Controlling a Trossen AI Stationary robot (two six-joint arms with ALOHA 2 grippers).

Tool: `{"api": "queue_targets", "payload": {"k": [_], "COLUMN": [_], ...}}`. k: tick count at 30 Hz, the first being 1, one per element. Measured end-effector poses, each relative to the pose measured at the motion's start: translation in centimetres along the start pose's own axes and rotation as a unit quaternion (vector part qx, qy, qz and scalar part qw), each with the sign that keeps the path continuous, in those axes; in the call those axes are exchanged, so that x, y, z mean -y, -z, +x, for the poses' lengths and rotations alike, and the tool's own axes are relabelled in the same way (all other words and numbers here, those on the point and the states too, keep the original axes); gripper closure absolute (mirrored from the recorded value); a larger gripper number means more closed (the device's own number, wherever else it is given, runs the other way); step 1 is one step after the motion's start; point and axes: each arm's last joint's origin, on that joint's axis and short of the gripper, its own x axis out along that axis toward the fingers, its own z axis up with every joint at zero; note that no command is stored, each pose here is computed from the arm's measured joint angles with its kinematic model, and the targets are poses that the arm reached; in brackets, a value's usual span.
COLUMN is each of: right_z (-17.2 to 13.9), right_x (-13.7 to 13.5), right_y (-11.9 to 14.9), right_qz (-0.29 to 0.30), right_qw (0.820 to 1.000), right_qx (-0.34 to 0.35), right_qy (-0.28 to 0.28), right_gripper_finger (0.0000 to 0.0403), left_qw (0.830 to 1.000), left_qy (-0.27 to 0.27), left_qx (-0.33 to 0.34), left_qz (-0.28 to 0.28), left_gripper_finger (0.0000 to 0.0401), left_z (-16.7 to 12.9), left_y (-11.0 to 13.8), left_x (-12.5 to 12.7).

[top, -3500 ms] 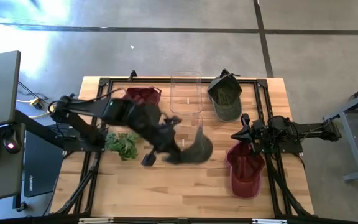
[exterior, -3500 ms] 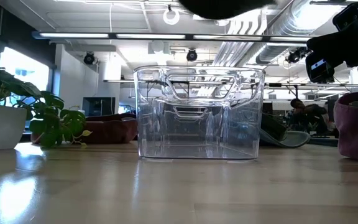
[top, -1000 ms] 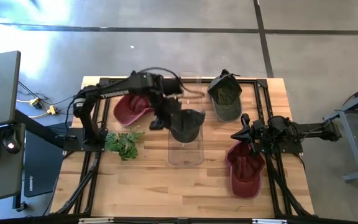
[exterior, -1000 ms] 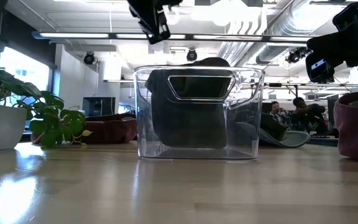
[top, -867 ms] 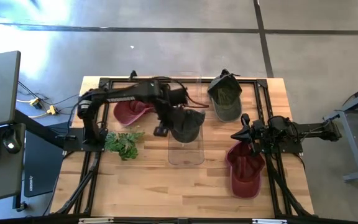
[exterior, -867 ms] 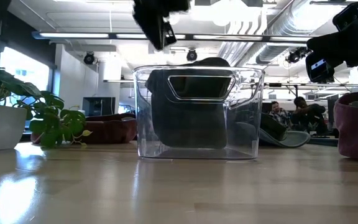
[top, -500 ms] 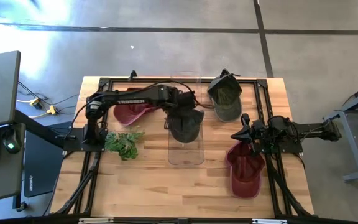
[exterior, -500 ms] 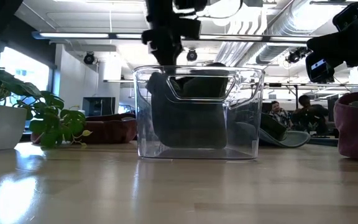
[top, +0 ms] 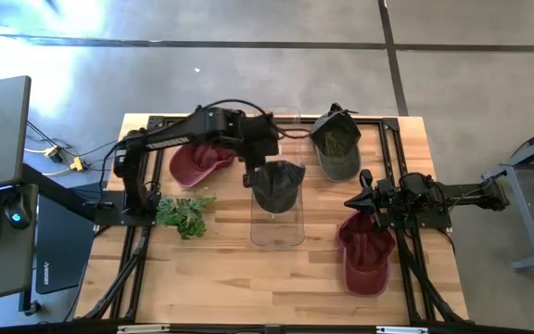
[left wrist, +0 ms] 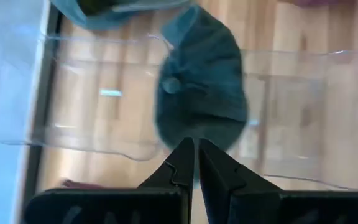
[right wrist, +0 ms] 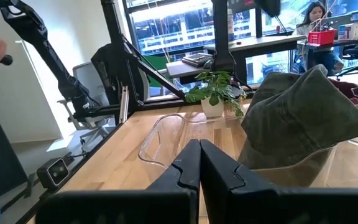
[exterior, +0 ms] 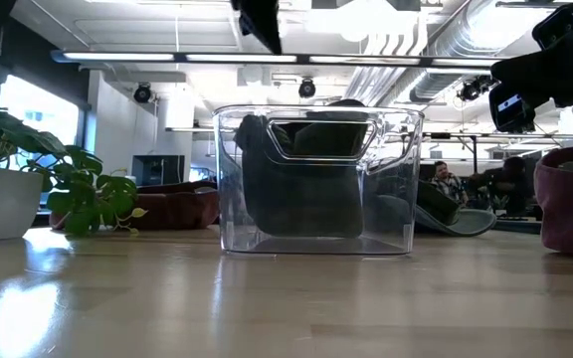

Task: Pick & Place hat
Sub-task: Put the bottom red cap into the top transparent bin

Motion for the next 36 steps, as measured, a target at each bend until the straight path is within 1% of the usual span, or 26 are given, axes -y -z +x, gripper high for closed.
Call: {"api": "queue_targets", "payload": {"k": [2,4,7,9,13,14,16,19,21,22,24,26,27,29,30,31,33,34,36], "right_z": [0.0,0.0,0.0,0.0,0.0,-0.1,-0.1,-0.2,-0.5,-0.7,-1.1,-1.6,-1.8,-1.8,-1.7,-1.6,-1.5,-1.5,-1.4], "right_x": [0.0,0.0,0.2,0.3,0.5,0.5,0.3,0.2,0.1,0.0,-0.2,-0.3,-0.4,-0.5,-0.5,-0.5,-0.5,-0.6,-0.7], "right_y": [0.0,0.0,0.0,-0.1,-0.2,-0.4,-1.0,-1.9,-2.9,-3.4,-4.4,-5.4,-5.7,-6.3,-6.8,-7.2,-8.1,-8.7,-10.2], "right_qz": [0.000,-0.010,-0.095,-0.126,-0.135,-0.118,-0.059,0.017,0.066,0.101,0.161,0.188,0.199,0.232,0.255,0.277,0.300,0.310,0.333], "right_qw": [1.000,1.000,0.995,0.991,0.987,0.989,0.993,0.990,0.980,0.972,0.953,0.932,0.927,0.925,0.925,0.927,0.931,0.928,0.914], "right_qx": [0.000,0.000,0.004,0.004,0.010,0.023,0.060,0.113,0.173,0.201,0.256,0.308,0.318,0.300,0.277,0.242,0.157,0.114,0.044], "right_qy": [0.000,0.001,0.030,0.050,0.084,0.089,0.085,0.080,0.076,0.061,0.034,0.023,0.019,0.028,0.045,0.072,0.139,0.170,0.226], "right_gripper_finger": [0.0402,0.0402,0.0402,0.0402,0.0402,0.0402,0.0402,0.0402,0.0402,0.0402,0.0402,0.0402,0.0402,0.0402,0.0402,0.0402,0.0402,0.0402,0.0402], "left_qw": [1.000,1.000,0.999,0.998,0.995,0.993,0.989,0.985,0.983,0.982,0.979,0.977,0.976,0.976,0.976,0.977,0.977,0.978,0.980], "left_qy": [0.004,0.008,0.007,0.011,0.021,0.024,0.035,0.039,0.030,0.024,0.010,-0.004,-0.009,-0.019,-0.024,-0.031,-0.051,-0.060,-0.073], "left_qx": [-0.007,0.020,0.007,0.035,0.062,0.073,0.098,0.102,0.091,0.086,0.074,0.059,0.057,0.052,0.051,0.050,0.048,0.044,0.036], "left_qz": [-0.009,-0.019,-0.034,-0.048,-0.076,-0.086,-0.106,-0.135,-0.156,-0.168,-0.191,-0.204,-0.209,-0.212,-0.210,-0.207,-0.202,-0.195,-0.180], "left_gripper_finger": [0.0384,0.0384,0.0384,0.0384,0.0384,0.0384,0.0384,0.0384,0.0384,0.0384,0.0384,0.0384,0.0384,0.0384,0.0384,0.0384,0.0384,0.0384,0.0386], "left_z": [-0.1,0.0,-0.1,-0.5,-0.8,-0.9,-1.5,-1.7,-1.7,-1.7,-1.8,-2.0,-2.2,-2.4,-2.5,-2.5,-2.5,-2.5,-2.9], "left_y": [0.4,0.1,0.9,0.7,0.7,0.6,0.4,0.5,0.8,1.1,1.5,2.2,2.4,2.8,2.9,3.0,3.2,3.3,3.8], "left_x": [0.7,1.9,3.9,5.4,8.3,8.9,9.9,10.7,11.1,11.3,11.6,12.0,12.2,12.5,12.7,12.8,12.6,12.5,11.7]}}
